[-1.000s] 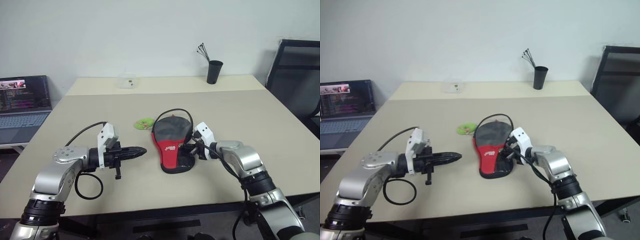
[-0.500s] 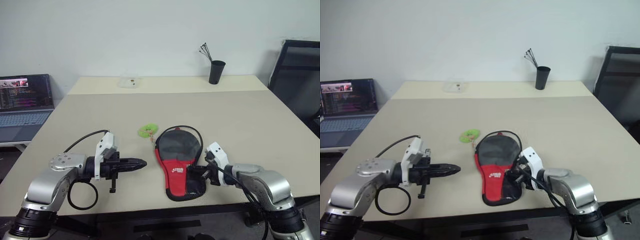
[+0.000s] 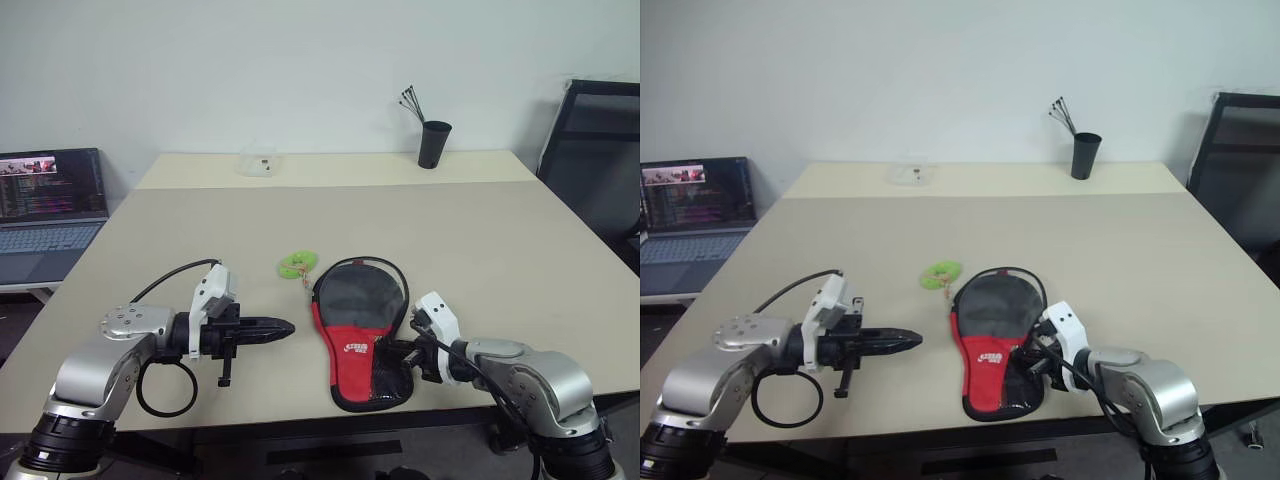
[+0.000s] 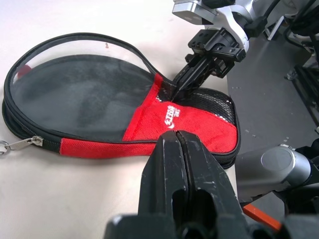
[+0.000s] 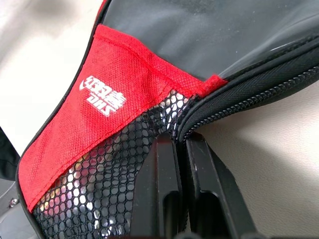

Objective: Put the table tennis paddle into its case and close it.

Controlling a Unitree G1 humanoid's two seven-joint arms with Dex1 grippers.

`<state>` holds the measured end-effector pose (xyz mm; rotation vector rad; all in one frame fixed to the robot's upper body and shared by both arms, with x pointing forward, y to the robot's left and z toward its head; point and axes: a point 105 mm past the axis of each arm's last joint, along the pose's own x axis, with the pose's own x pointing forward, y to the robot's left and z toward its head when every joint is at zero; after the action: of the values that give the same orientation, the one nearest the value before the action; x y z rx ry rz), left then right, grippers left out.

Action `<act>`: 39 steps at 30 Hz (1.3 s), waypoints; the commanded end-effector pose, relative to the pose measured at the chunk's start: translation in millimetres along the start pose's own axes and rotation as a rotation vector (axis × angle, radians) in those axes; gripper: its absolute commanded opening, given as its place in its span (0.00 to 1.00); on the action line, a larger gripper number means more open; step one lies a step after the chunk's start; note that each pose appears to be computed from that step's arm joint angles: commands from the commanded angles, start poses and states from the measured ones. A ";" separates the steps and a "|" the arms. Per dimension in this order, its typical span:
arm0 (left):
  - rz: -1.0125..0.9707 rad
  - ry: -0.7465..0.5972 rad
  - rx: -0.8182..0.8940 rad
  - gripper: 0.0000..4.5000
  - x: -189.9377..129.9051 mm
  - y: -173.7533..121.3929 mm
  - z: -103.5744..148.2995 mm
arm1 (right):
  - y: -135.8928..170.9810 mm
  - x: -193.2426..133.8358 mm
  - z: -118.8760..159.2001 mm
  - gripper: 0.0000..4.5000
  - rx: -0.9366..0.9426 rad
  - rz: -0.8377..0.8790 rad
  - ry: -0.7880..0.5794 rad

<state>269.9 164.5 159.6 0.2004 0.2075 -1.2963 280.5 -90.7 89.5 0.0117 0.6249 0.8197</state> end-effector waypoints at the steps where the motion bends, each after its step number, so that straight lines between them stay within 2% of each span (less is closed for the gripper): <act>1: 0.010 0.006 0.032 0.00 -3.7 0.3 3.4 | 2.7 -6.4 -2.2 0.00 -0.006 0.006 0.001; 2: 0.012 0.006 0.032 0.00 -3.9 0.3 2.9 | 1.7 -7.9 -1.3 0.12 -0.008 -0.001 -0.001; 7: 0.024 0.007 0.030 0.00 -5.1 -0.4 0.1 | 7.7 -17.0 10.5 0.47 -0.076 -0.010 -0.026; 11: 0.037 0.004 0.026 0.00 -5.7 -0.1 -2.1 | 13.6 -24.2 22.0 0.78 -0.139 -0.016 -0.050; 13: 0.053 0.000 0.025 0.00 -6.6 1.6 -2.6 | 16.5 -29.5 32.0 0.94 -0.165 -0.011 -0.076; 14: 0.064 -0.003 0.024 0.00 -7.4 3.3 -2.8 | 17.4 -32.7 38.7 0.99 -0.182 -0.007 -0.093; 20: 0.127 -0.021 0.028 0.00 -9.4 14.4 -2.0 | 23.3 -45.5 61.4 0.99 -0.257 0.072 -0.137; 26: 0.136 -0.020 0.030 0.00 -9.6 16.0 -0.8 | 18.5 -52.0 58.9 0.99 -0.284 0.084 -0.100; 30: 0.142 -0.020 0.028 0.00 -9.8 15.8 0.3 | -7.9 -55.4 55.9 0.99 -0.316 -0.035 -0.067; 35: 0.154 -0.023 0.018 0.00 -10.4 16.7 1.3 | -24.0 -67.5 54.3 0.99 -0.381 -0.077 -0.029; 39: 0.171 -0.029 0.012 0.00 -10.0 19.0 2.9 | -23.5 -72.1 71.2 0.99 -0.392 -0.056 -0.110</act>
<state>284.3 178.3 148.3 0.1811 0.2197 -1.1365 295.4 -146.0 160.2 -0.3178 0.4450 0.8395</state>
